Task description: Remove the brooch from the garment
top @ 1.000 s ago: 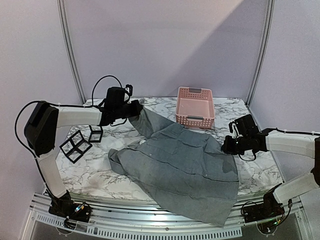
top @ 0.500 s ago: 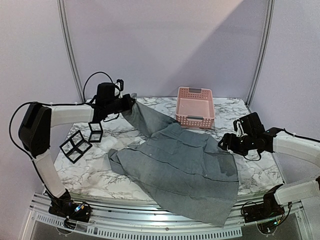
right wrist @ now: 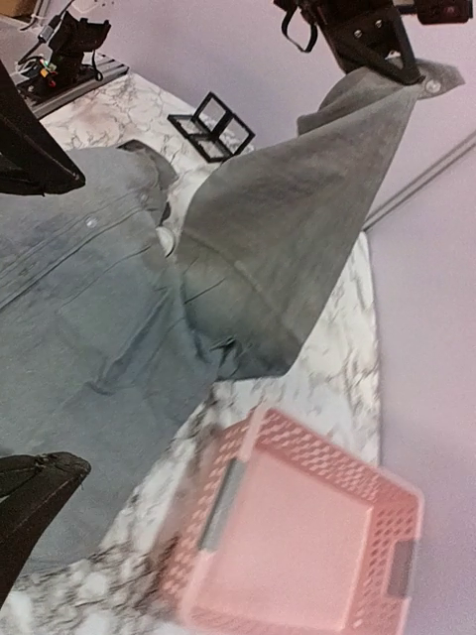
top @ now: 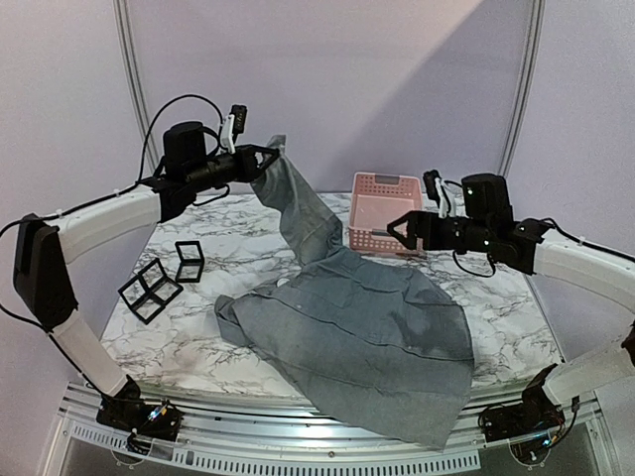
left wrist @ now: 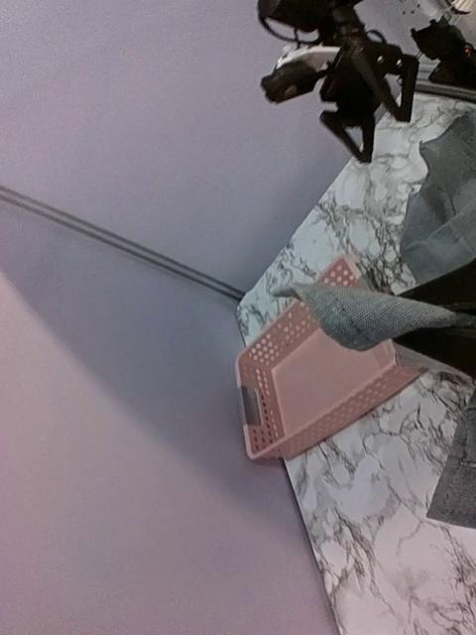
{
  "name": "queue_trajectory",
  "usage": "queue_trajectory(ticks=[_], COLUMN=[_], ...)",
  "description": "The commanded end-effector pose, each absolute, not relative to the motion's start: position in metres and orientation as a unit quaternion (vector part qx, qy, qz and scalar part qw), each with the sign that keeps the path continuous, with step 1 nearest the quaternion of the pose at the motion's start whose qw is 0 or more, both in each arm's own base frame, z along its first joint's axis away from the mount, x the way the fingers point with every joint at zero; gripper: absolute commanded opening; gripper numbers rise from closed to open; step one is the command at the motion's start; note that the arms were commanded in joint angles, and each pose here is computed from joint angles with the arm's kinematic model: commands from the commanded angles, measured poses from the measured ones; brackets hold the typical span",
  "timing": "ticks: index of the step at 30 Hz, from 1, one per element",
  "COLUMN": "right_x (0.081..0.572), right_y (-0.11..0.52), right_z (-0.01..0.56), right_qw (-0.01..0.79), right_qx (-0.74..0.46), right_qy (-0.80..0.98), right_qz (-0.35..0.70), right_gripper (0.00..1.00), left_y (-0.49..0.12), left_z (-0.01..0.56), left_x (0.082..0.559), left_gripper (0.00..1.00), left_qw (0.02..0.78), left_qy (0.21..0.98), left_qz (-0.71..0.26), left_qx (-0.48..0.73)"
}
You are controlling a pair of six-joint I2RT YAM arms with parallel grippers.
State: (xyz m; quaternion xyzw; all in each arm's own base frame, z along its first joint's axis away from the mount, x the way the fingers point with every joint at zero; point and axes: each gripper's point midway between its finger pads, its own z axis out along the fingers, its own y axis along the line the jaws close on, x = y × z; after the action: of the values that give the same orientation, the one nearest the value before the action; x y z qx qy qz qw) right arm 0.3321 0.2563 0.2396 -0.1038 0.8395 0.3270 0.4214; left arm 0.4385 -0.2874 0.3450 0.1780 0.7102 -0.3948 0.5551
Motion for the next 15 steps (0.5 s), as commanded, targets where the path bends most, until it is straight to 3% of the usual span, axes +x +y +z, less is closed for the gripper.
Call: queue_trajectory(ticks=[1,8,15], right_x=[0.353,0.365,0.356], right_y=[0.307,0.382,0.418], right_z=[0.284,0.298,0.295], right_qw=[0.484,0.496,0.485], right_qx=[-0.199,-0.276,-0.296], right_qy=[0.764,0.720,0.694], right_qz=[0.377,0.399,0.443], right_gripper=[0.89,0.89,0.89], left_y=[-0.322,-0.344,-0.351], left_z=[0.376,0.394,0.394], left_x=[0.387,0.354,0.345], left_gripper=[0.00,0.00,0.00], left_qw=[0.549,0.545,0.539], left_qy=[0.668,0.650,0.652], left_qz=[-0.427,-0.437,-0.435], left_qx=[0.266,0.300,0.307])
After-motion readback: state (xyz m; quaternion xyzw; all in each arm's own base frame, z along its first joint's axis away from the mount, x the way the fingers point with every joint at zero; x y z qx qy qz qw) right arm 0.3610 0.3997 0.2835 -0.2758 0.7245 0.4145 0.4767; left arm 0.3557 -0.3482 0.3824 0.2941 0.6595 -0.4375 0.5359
